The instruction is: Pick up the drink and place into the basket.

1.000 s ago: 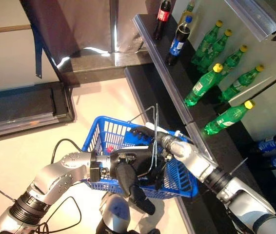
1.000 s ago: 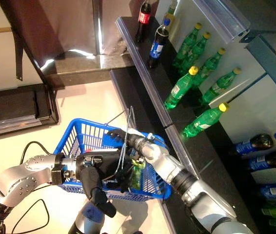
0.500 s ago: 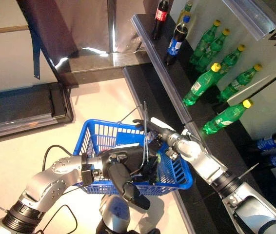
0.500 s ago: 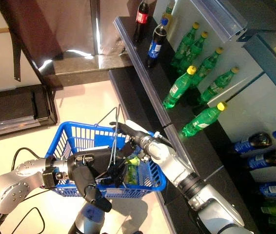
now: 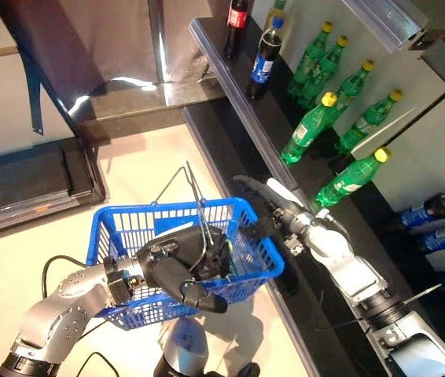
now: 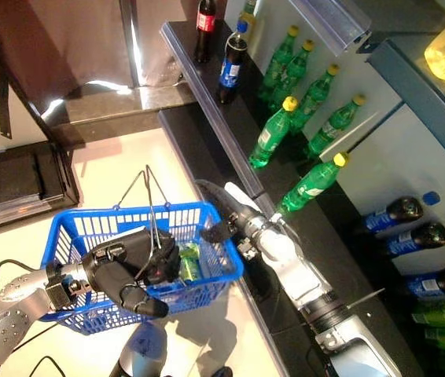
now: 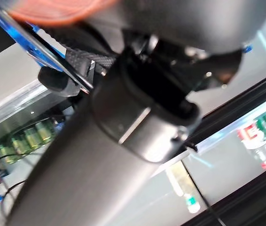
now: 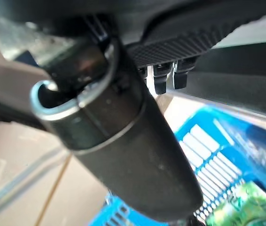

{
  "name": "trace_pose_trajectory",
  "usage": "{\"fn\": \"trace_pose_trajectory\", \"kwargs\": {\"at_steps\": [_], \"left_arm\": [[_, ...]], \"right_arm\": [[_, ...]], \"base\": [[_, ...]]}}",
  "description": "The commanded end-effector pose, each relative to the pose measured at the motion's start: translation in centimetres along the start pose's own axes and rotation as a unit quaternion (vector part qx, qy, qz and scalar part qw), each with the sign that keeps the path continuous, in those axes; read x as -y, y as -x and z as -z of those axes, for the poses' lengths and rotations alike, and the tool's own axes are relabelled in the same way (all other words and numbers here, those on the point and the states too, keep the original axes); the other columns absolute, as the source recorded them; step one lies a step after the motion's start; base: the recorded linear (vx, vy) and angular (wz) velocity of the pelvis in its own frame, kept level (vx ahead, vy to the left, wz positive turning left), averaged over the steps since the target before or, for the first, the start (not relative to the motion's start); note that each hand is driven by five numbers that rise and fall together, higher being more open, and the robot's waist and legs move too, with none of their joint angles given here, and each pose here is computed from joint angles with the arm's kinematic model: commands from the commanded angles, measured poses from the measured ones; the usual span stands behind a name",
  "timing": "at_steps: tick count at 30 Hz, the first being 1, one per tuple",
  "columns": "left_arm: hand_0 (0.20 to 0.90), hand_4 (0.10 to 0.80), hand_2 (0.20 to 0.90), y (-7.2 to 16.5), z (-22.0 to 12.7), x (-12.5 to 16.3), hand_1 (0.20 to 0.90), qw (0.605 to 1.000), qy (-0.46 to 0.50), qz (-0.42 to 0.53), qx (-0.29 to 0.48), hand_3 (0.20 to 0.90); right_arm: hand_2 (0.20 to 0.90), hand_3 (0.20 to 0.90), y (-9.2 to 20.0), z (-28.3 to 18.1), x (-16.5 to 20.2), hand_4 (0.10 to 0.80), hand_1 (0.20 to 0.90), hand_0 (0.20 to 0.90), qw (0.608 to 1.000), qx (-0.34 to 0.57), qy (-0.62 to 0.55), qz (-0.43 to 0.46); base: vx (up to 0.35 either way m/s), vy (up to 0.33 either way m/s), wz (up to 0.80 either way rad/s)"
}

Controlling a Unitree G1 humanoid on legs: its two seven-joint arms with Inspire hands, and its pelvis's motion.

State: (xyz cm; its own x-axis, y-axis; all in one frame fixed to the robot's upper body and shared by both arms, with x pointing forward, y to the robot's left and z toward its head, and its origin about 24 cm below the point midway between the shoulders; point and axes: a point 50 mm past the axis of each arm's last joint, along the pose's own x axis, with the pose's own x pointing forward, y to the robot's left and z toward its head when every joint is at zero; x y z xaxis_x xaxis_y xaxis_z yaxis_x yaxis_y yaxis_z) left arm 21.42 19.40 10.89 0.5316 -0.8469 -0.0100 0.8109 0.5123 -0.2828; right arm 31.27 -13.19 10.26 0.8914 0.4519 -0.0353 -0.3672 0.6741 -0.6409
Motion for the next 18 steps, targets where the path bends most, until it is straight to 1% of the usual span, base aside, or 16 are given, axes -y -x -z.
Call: {"fn": "trace_pose_trajectory", "kwargs": {"at_steps": [1, 6, 9, 12, 18], "left_arm": [[0.300, 0.100, 0.300, -1.4, -7.4, 5.2, 0.300, 0.917, -0.094, 0.181, 0.343, 0.200], [0.300, 0.100, 0.300, -0.8, -6.8, 3.6, 0.300, 0.922, -0.065, 0.104, 0.368, 0.200], [0.300, 0.100, 0.300, -0.2, -6.0, 2.3, 0.300, 0.922, -0.045, 0.041, 0.382, 0.200], [0.300, 0.100, 0.300, 0.0, -5.7, 1.7, 0.300, 0.920, -0.031, 0.012, 0.391, 0.200], [0.300, 0.100, 0.300, 0.8, -4.5, -0.4, 0.300, 0.900, 0.033, -0.098, 0.424, 0.200]], "right_arm": [[0.900, 0.900, 1.3, -0.5, 0.3, 0.800, 0.900, 0.900, 0.998, 0.050, 0.015, 0.027], [0.900, 0.900, 1.9, -0.7, 1.0, 0.800, 0.900, 0.900, 0.995, 0.068, 0.003, 0.070], [0.900, 0.900, 2.7, -0.7, 1.4, 0.800, 0.900, 0.900, 0.992, 0.080, -0.006, 0.096], [0.900, 0.900, 3.0, -0.7, 1.5, 0.800, 0.900, 0.900, 0.991, 0.084, -0.009, 0.107], [0.900, 0.900, 4.0, -0.3, 1.5, 0.800, 0.900, 0.900, 0.987, 0.091, -0.025, 0.128]], "base": [[-0.036, 0.000, -0.19], [-0.033, 0.003, -0.11], [-0.031, 0.000, -0.09], [-0.027, 0.004, -0.23], [-0.035, 0.010, -0.14]]}}
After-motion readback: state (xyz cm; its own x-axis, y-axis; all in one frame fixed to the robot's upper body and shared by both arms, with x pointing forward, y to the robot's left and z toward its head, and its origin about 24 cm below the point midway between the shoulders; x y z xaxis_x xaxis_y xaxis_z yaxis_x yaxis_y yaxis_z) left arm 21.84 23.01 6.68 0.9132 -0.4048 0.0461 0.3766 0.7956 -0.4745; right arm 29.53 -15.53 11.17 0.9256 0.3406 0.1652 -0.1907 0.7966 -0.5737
